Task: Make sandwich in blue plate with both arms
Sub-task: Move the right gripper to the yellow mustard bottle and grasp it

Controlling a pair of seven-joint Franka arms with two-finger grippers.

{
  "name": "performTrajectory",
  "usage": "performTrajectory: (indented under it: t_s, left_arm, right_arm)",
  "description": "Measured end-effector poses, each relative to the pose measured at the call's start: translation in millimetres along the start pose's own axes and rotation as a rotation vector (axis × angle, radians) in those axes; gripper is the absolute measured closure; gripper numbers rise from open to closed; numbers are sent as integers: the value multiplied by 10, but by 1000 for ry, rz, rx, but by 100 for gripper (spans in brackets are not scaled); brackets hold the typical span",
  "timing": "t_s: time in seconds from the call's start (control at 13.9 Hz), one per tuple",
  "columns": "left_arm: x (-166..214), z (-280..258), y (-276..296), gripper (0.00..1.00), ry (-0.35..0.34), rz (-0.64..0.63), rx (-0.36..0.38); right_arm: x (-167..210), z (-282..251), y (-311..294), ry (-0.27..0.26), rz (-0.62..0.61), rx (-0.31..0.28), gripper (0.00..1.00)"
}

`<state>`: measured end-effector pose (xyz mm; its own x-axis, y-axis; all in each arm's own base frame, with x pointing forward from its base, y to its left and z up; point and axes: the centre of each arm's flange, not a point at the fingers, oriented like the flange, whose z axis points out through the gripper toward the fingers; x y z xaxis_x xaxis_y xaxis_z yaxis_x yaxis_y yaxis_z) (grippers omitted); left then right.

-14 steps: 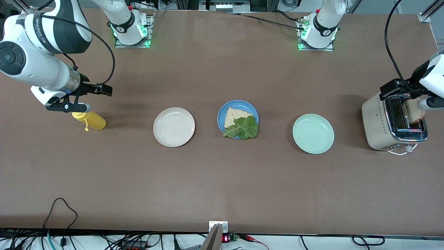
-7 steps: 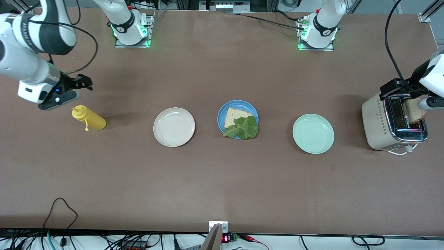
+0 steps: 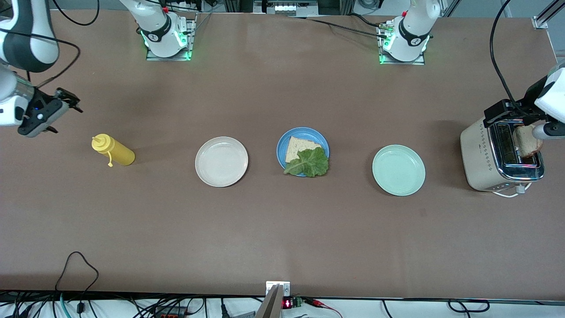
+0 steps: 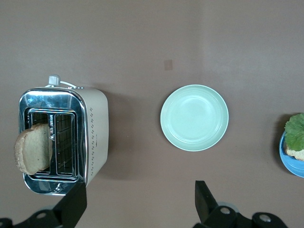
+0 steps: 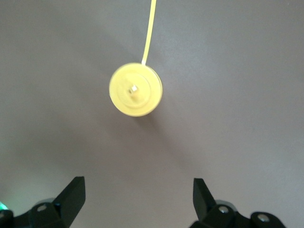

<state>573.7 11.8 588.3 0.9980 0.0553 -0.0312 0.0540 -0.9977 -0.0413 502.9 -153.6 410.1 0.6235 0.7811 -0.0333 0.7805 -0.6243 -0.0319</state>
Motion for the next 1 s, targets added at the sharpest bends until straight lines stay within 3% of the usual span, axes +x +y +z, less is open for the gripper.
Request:
performTrajectory:
  t_s: [0.5,0.72,1.0]
  left_arm:
    - [0,-1,1,0,0,0,0]
    - [0,-1,1,0,0,0,0]
    - [0,-3,1,0,1,0,0]
  right_arm:
    - [-867,845,454,405,-103,90,0]
    - [-1008,1277,512,533,-129,107,0]
    - [-1232,1745,569,663,-156,105,0]
